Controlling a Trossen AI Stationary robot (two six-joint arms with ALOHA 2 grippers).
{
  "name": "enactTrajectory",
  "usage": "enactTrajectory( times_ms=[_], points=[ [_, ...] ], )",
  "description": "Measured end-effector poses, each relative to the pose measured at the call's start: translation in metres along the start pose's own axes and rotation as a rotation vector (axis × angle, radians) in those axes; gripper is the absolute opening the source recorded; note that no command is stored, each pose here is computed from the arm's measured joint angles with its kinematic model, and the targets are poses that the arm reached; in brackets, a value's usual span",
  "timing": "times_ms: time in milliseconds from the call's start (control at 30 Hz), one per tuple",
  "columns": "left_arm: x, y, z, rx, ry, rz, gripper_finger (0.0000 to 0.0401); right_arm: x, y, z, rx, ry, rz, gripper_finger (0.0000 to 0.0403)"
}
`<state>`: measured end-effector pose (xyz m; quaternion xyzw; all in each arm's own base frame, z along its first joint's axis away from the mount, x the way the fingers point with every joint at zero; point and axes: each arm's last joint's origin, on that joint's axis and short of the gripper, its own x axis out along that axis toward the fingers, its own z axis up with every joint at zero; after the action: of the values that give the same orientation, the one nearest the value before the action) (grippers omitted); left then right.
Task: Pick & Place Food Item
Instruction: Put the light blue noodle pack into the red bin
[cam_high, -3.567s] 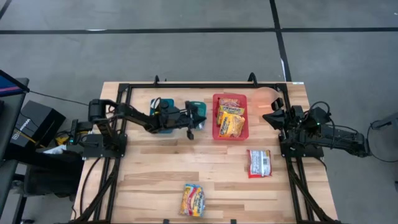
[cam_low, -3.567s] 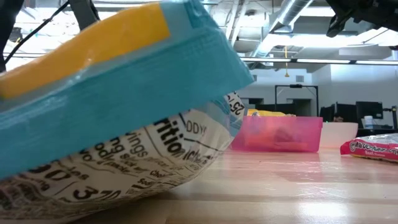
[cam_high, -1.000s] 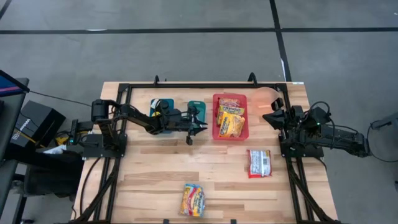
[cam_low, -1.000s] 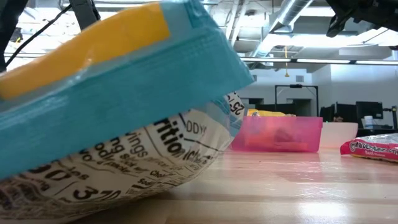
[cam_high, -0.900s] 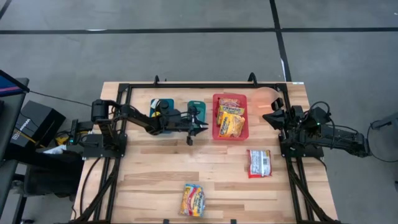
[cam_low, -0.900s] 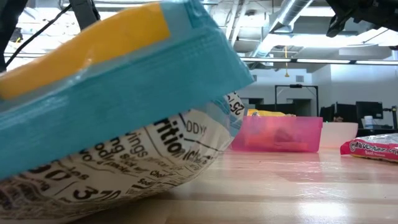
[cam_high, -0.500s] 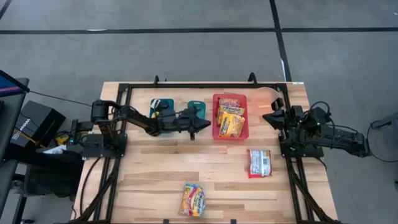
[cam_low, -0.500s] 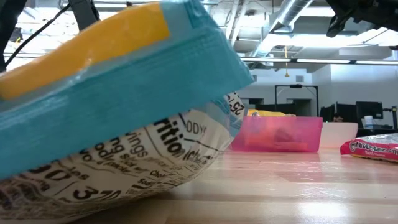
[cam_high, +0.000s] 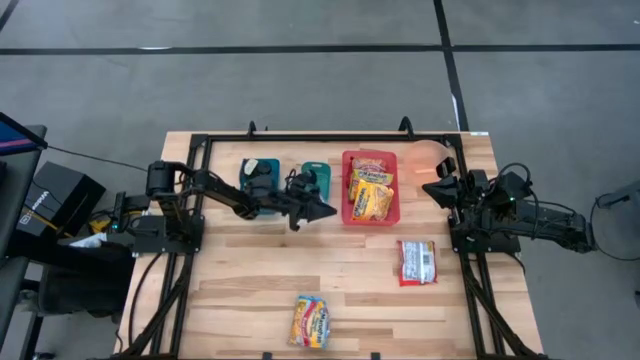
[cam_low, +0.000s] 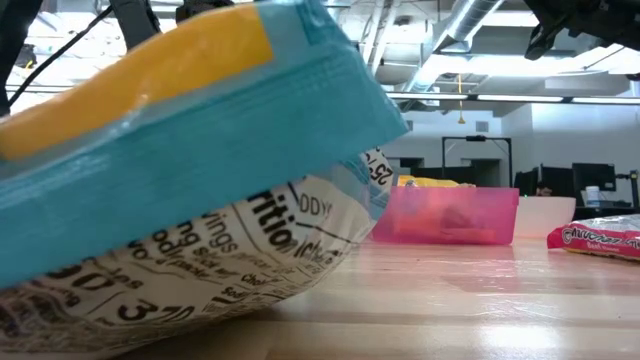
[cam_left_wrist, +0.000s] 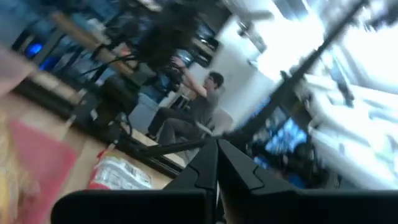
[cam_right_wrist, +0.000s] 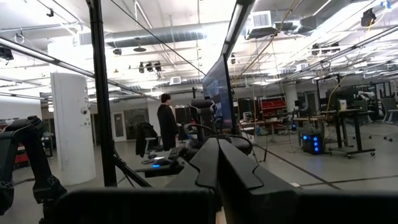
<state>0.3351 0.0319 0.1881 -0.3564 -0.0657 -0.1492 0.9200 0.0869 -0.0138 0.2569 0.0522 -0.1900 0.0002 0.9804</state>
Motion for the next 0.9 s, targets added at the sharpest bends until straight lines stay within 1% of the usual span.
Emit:
enactTrajectory(
  times_ms=[67, 167, 267, 467, 567, 633, 800, 833, 900],
  points=[
    [0.000, -0.002, 0.000, 0.092, 0.013, -0.032, 0.0001, 0.000, 0.000, 0.000, 0.000, 0.000, 0.000, 0.0001],
    [0.000, -0.003, 0.001, 0.170, 0.009, -0.048, 0.0001, 0.000, 0.000, 0.000, 0.000, 0.000, 0.000, 0.0001],
    [0.000, -0.002, 0.001, 0.199, 0.006, -0.046, 0.0001, 0.000, 0.000, 0.000, 0.000, 0.000, 0.000, 0.0001],
    [-0.001, -0.001, 0.002, 0.202, 0.003, -0.044, 0.0005, 0.000, 0.000, 0.000, 0.000, 0.000, 0.000, 0.0001],
    [-0.001, -0.003, 0.002, 0.212, 0.035, -0.086, 0.0005, 0.000, 0.000, 0.000, 0.000, 0.000, 0.000, 0.0001],
    [-0.001, -0.010, 0.004, 0.261, 0.070, -0.148, 0.0003, 0.000, 0.000, 0.000, 0.000, 0.000, 0.000, 0.0001],
    [-0.003, -0.042, 0.016, 0.363, 0.179, -0.324, 0.0001, 0.000, 0.000, 0.000, 0.000, 0.000, 0.000, 0.0001],
    [-0.005, -0.050, 0.020, 0.375, 0.202, -0.344, 0.0001, 0.000, 0.000, 0.000, 0.000, 0.001, -0.001, 0.0001],
    [-0.009, -0.064, 0.024, 0.398, 0.265, -0.342, 0.0001, 0.000, 0.000, 0.000, 0.000, 0.000, 0.000, 0.0001]
  ],
)
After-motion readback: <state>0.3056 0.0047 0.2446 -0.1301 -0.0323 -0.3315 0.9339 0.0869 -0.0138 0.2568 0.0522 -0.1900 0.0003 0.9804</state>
